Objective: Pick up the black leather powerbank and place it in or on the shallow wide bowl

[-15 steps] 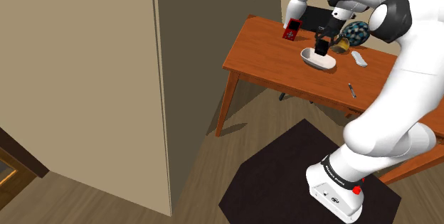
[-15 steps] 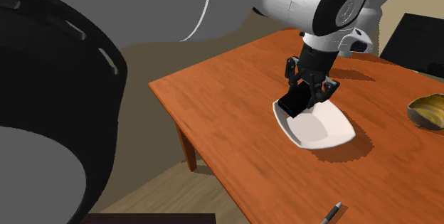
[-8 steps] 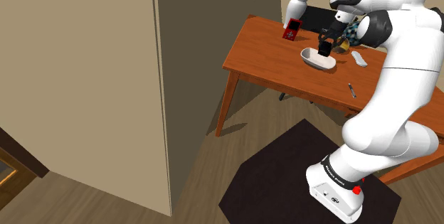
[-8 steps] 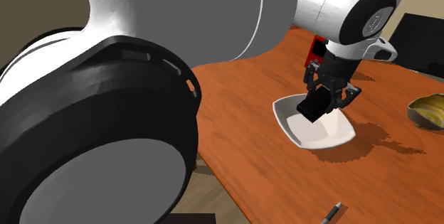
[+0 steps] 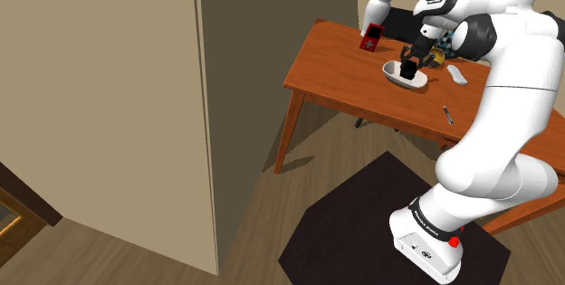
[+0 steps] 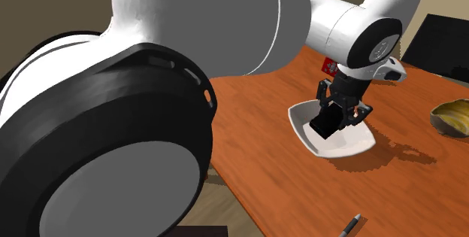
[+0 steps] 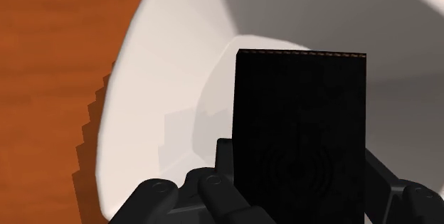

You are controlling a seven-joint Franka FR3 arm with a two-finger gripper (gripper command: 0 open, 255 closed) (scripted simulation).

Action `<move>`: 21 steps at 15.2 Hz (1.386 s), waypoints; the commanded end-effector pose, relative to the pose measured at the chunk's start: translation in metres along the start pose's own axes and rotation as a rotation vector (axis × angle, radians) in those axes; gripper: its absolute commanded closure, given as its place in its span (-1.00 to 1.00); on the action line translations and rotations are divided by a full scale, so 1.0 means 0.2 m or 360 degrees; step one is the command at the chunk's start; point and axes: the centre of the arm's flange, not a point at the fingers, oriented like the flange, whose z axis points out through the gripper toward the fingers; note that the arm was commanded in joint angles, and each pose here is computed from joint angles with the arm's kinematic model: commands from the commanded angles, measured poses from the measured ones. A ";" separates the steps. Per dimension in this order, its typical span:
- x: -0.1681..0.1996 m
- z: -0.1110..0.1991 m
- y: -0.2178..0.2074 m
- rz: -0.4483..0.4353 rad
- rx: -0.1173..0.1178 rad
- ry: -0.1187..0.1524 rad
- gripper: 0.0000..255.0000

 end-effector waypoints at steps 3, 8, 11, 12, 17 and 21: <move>0.00 0.06 0.00 0.0000 0.0000 0.0001 1.00; 0.00 0.06 0.00 0.0000 0.0000 0.0001 1.00; 0.00 0.06 0.00 0.0000 0.0000 0.0001 -1.00; 0.00 0.06 0.00 0.0000 0.0000 0.0001 -1.00; 0.00 -0.07 0.00 0.0000 0.0000 0.0001 -1.00; 0.00 -0.19 0.00 0.0000 0.0000 0.0001 -1.00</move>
